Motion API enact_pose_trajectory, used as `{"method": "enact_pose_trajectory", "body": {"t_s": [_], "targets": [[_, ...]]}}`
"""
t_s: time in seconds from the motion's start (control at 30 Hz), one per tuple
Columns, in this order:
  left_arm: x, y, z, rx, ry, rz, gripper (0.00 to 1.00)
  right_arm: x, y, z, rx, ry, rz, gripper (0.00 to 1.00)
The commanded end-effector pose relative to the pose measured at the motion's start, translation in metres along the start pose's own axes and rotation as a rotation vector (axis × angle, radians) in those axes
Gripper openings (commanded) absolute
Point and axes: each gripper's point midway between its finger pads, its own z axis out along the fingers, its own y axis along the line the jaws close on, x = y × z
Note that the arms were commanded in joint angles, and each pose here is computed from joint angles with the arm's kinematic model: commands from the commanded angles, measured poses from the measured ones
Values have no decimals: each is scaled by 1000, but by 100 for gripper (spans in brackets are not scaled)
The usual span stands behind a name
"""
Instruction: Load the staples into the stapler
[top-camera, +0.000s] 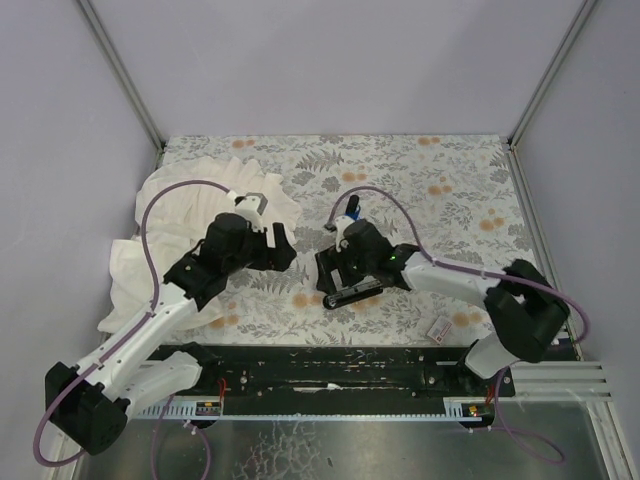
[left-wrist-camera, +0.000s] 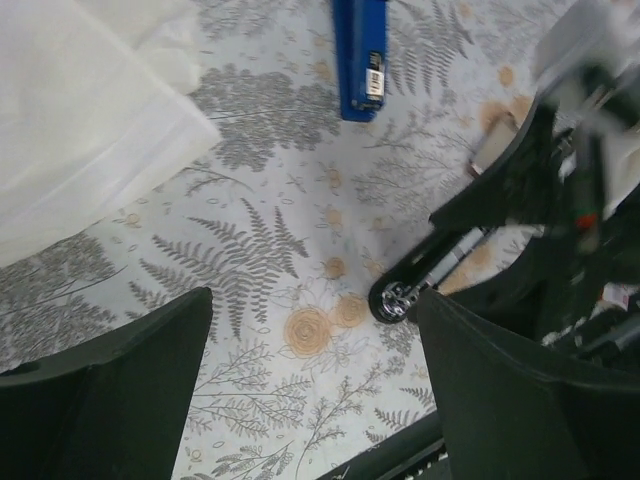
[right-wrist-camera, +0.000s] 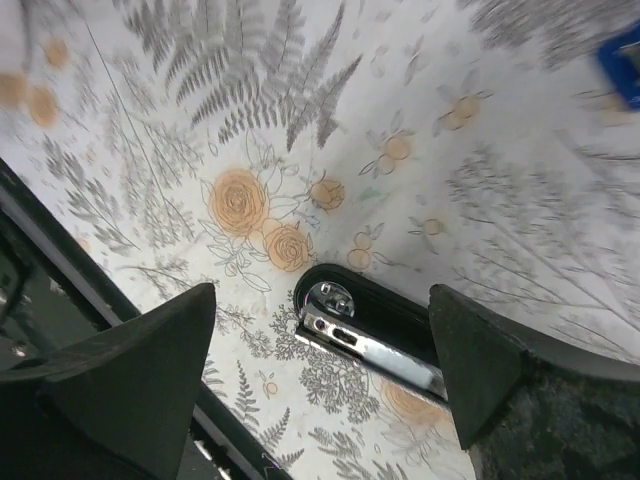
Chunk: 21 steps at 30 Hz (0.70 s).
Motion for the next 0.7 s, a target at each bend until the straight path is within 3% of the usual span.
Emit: {"method": "enact_pose_trajectory", "body": {"t_s": [0.0,0.13,0.4,0.67], "targets": [[-8,-48,1,247,-46,119,81,-56,-27,-59,100,-187,111,95],[-2,-100,18,363,-34,222,80,-52,-88,-103,205,-260,316,98],[44,-195,93,478,109,428,71,9,-197,-156,409,-297,718,98],[79,-222,157,504,196,542,59,28,-214,-179,480,-373,814,98]]}}
